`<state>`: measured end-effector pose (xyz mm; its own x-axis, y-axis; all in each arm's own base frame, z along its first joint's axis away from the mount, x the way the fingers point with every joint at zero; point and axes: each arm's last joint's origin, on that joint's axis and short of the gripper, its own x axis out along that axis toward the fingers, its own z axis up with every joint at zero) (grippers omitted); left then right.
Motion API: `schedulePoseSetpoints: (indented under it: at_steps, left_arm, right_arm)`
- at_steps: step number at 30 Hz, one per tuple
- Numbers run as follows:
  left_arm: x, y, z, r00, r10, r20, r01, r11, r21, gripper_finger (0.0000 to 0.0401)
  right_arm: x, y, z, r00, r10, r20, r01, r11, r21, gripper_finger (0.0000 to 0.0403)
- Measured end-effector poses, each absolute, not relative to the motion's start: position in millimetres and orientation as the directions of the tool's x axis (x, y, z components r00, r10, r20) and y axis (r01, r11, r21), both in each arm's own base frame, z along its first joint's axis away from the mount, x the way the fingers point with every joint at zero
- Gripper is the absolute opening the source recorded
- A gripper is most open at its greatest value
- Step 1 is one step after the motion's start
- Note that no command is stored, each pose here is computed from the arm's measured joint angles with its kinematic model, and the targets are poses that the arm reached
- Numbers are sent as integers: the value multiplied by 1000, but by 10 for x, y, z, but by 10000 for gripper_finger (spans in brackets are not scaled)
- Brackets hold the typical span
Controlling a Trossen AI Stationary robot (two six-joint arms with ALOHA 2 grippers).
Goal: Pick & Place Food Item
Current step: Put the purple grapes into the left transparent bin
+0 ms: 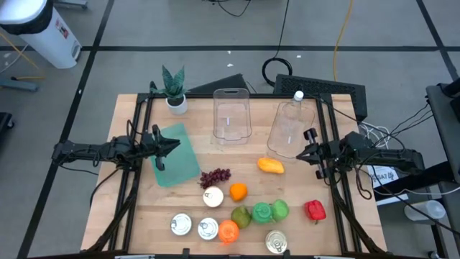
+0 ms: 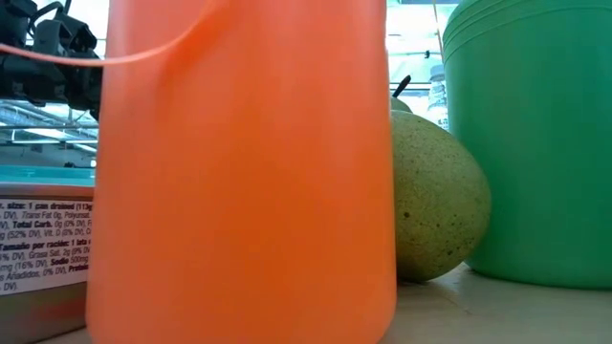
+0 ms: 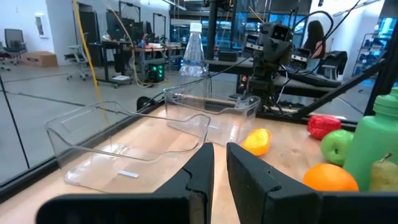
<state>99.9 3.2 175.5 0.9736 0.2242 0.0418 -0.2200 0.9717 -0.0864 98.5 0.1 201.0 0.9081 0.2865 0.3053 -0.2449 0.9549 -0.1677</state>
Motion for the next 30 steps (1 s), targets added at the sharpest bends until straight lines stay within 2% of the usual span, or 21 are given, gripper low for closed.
schedulePoseSetpoints:
  at_steps: [6,12,16,18,21,24,26,30]
  left_arm:
    - [997,40,1760,966,253,46,-247,964,-102,51]
    - [995,43,1777,963,261,63,-251,960,-126,51]
    - [991,49,1805,955,282,91,-271,955,-121,51]
    - [992,36,1834,964,237,120,-222,967,-123,51]
    - [978,2,1944,965,118,235,-97,990,-100,51]
    - [948,9,2101,946,140,293,-105,986,-132,51]
    - [943,28,2238,941,206,269,-162,971,-178,51]
    - [1074,44,2493,949,296,109,-267,937,-224,51]
  right_arm:
    - [994,-3,1995,916,277,291,-250,960,-128,4]
    - [1038,-35,1924,958,179,224,-175,984,-37,1]
    - [1065,-38,1897,965,175,195,-172,985,-32,1]
    - [1075,-39,1887,967,175,184,-172,985,-33,1]
    - [1083,-40,1878,969,175,175,-172,985,-31,1]
    - [1091,-41,1870,970,175,166,-174,985,-21,2]
    - [1091,-41,1869,971,174,166,-172,985,-30,1]
    - [1090,-42,1875,970,174,172,-170,985,-37,1]
